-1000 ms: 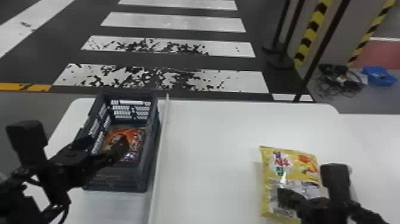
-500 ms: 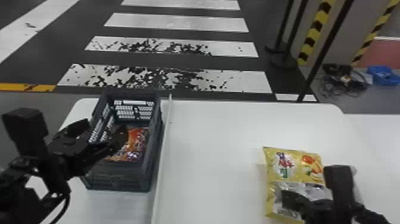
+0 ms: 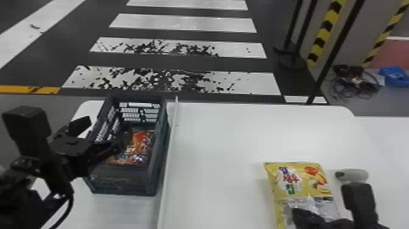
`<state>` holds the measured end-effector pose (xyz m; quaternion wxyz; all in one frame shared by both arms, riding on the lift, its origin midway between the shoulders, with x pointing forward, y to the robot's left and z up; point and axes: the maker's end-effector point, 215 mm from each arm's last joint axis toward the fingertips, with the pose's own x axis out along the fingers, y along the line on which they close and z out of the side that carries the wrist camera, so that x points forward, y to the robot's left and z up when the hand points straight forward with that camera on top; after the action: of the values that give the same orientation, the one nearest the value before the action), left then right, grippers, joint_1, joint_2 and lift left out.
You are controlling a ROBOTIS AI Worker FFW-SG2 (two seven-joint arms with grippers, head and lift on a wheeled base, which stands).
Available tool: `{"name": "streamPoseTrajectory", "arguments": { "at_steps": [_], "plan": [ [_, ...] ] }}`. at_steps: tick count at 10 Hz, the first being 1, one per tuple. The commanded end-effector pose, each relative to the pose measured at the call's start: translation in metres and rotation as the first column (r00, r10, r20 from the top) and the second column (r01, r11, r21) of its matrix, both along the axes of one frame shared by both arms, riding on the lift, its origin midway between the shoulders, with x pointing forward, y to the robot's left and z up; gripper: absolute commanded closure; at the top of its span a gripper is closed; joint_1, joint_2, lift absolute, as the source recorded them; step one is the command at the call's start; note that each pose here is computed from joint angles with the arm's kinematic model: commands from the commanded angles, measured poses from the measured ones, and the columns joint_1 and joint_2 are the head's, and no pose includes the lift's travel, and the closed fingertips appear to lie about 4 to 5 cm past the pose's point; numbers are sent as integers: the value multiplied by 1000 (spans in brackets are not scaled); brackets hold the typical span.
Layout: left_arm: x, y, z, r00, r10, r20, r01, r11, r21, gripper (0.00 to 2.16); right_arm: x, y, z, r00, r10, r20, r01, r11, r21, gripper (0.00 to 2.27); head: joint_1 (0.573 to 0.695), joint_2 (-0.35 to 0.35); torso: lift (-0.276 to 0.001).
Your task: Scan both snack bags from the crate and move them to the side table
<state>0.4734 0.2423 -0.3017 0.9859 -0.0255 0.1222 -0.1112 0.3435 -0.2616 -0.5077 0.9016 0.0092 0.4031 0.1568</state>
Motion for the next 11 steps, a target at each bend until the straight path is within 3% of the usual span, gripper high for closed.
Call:
{"name": "streamPoseTrajectory", "arguments": {
  "at_steps": [1,4,5,6,7,9,11],
  "plan": [
    [0,-4,0,1000,-1,1,1,1000,-3,33,6,-1,11,1000,9,16,-9,1000,-1,2243,695,-26,-95],
    [-2,-5,4,1000,-3,6,3,1000,5,33,26,-3,49,995,26,95,-25,1000,-6,2240,695,-31,-95],
    [-3,-7,3,1000,-6,4,6,1000,4,33,36,-15,66,991,12,135,-12,1000,-4,1771,695,-33,-95],
    [-4,-8,2,1000,-7,2,7,1000,5,33,53,-34,85,982,-6,191,2,1000,18,370,695,-41,-95],
    [-4,-6,1,1000,-7,0,7,1000,12,33,66,-64,94,974,-44,222,37,999,33,-2,695,-58,-95],
    [-3,0,0,1000,-2,-2,2,1000,22,33,105,-134,96,933,-124,339,123,992,24,-2,695,-105,-95],
    [-3,3,-5,1000,-6,-14,6,999,34,33,114,-190,77,910,-203,362,206,978,31,36,695,-184,-95]
  ]
}}
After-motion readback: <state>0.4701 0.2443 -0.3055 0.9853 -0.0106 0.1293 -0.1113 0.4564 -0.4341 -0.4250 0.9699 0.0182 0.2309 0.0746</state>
